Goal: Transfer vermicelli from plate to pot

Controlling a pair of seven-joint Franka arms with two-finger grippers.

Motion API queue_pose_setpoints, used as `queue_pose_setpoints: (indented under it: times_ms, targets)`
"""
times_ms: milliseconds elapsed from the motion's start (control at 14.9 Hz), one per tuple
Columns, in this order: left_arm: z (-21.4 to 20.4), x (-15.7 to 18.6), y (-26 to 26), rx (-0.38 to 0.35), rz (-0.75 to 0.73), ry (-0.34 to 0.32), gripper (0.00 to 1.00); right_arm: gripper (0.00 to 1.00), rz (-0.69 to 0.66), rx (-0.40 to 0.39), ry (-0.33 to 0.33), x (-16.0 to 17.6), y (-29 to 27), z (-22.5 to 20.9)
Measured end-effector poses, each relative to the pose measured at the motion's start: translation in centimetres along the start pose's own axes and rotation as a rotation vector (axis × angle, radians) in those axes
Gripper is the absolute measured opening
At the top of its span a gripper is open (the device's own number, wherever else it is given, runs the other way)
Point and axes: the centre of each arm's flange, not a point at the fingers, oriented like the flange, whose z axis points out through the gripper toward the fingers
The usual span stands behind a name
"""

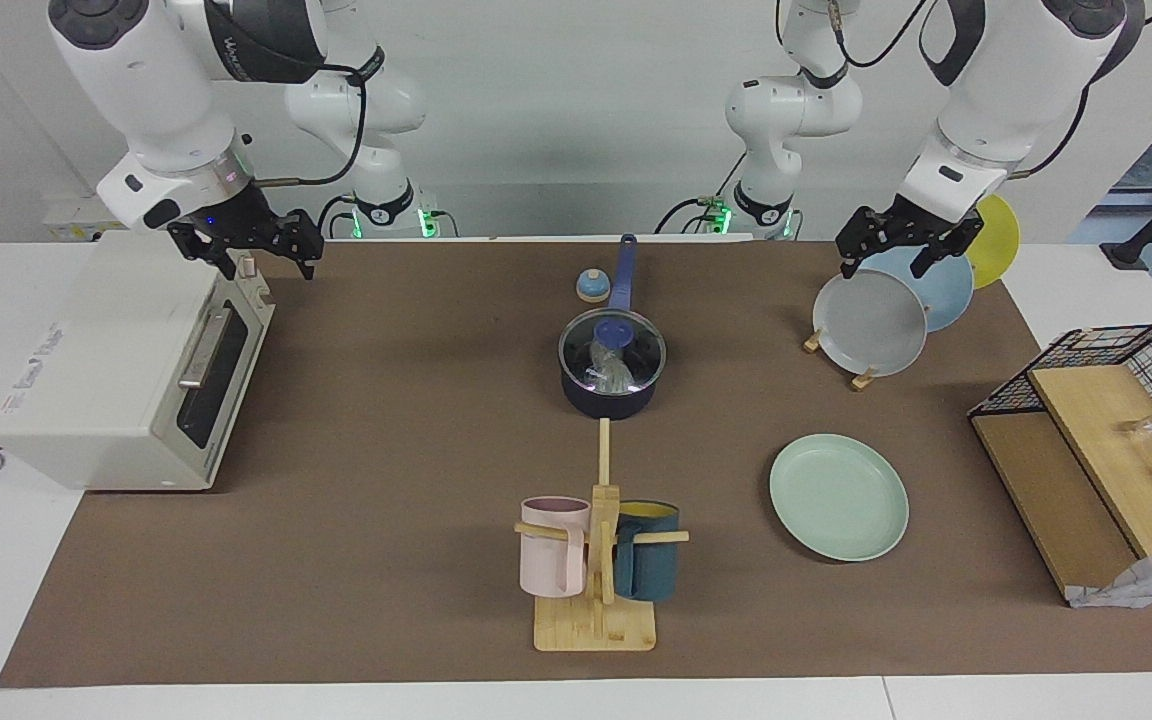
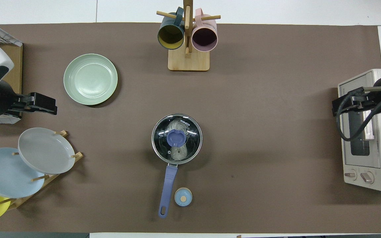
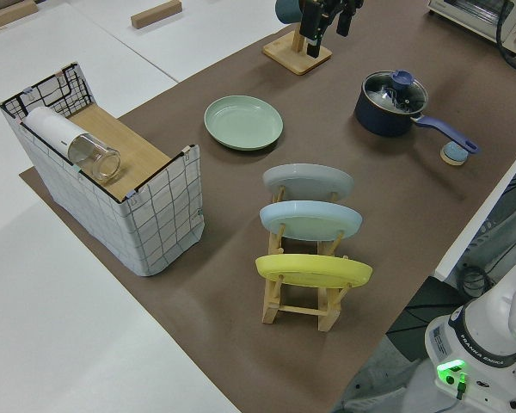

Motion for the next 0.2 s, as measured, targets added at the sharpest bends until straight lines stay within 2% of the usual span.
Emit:
queue_pose_setpoints:
  times_ms: [202]
  targets:
    - [0.00, 0.00, 0.00, 0.000, 0.000, 0.000, 1.00, 1.00, 0.001, 0.000, 0.000, 0.00, 0.07, -0.01]
